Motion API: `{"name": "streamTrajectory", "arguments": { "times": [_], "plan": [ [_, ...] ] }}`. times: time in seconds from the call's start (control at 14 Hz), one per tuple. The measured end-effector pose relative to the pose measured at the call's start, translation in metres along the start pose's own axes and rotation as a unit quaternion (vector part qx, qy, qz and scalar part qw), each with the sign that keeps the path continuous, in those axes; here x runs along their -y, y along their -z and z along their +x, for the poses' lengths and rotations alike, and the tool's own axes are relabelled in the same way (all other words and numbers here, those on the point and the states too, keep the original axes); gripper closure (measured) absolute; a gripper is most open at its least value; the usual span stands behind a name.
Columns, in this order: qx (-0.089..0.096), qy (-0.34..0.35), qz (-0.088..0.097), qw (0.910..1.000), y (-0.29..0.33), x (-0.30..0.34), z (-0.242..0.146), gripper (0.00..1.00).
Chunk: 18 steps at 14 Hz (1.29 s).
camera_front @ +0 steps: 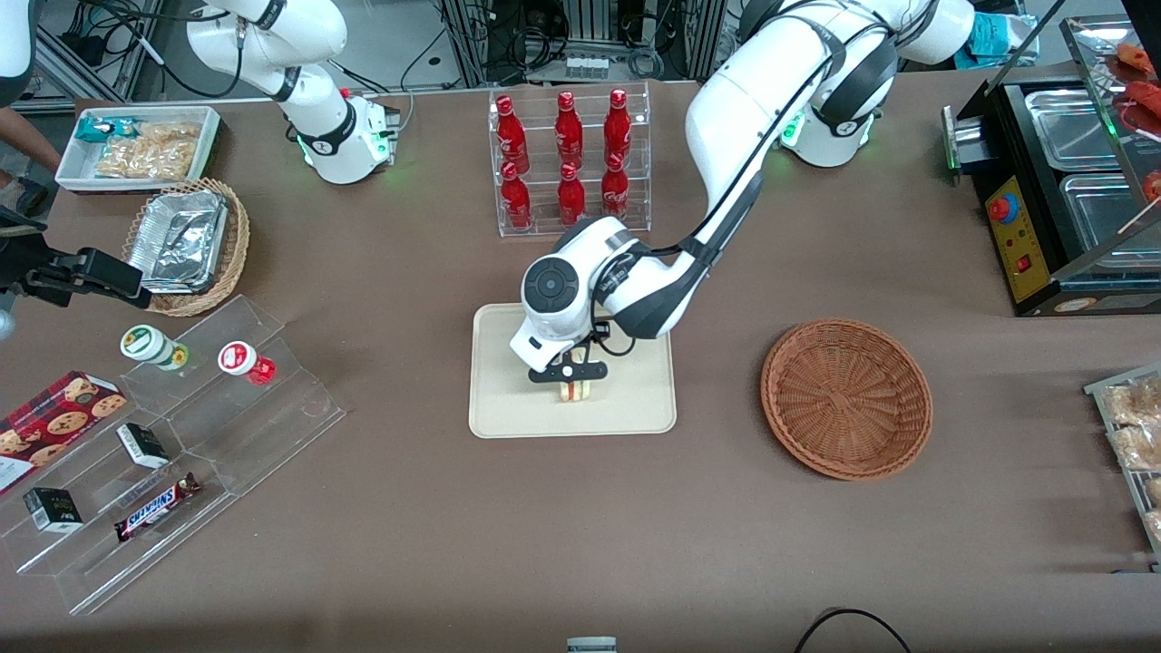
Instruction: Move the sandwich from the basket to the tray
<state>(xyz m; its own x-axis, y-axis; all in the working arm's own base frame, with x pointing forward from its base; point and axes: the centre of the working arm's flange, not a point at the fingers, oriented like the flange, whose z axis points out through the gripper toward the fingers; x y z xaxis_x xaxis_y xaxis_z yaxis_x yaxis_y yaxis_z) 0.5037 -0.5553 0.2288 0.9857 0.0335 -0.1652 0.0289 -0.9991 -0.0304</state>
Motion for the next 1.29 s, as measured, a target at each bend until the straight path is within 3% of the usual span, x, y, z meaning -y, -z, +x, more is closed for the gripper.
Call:
{"name": "streamTrajectory", "arguments": {
  "times": [0.36, 0.64, 0.86, 1.0, 1.29],
  "plan": [
    [0.005, -0.016, 0.008, 0.9998, -0.014, -0.004, -0.005, 0.66],
    [0.004, -0.015, 0.011, 0.9998, 0.011, -0.003, -0.003, 0.3],
    [-0.001, 0.016, 0.017, 0.9997, 0.078, 0.036, 0.022, 0.0],
    [0.009, 0.047, 0.029, 0.9985, 0.137, 0.097, 0.049, 0.0],
    [0.032, 0.025, 0.043, 0.9982, 0.213, 0.228, 0.068, 0.0]
  ]
}}
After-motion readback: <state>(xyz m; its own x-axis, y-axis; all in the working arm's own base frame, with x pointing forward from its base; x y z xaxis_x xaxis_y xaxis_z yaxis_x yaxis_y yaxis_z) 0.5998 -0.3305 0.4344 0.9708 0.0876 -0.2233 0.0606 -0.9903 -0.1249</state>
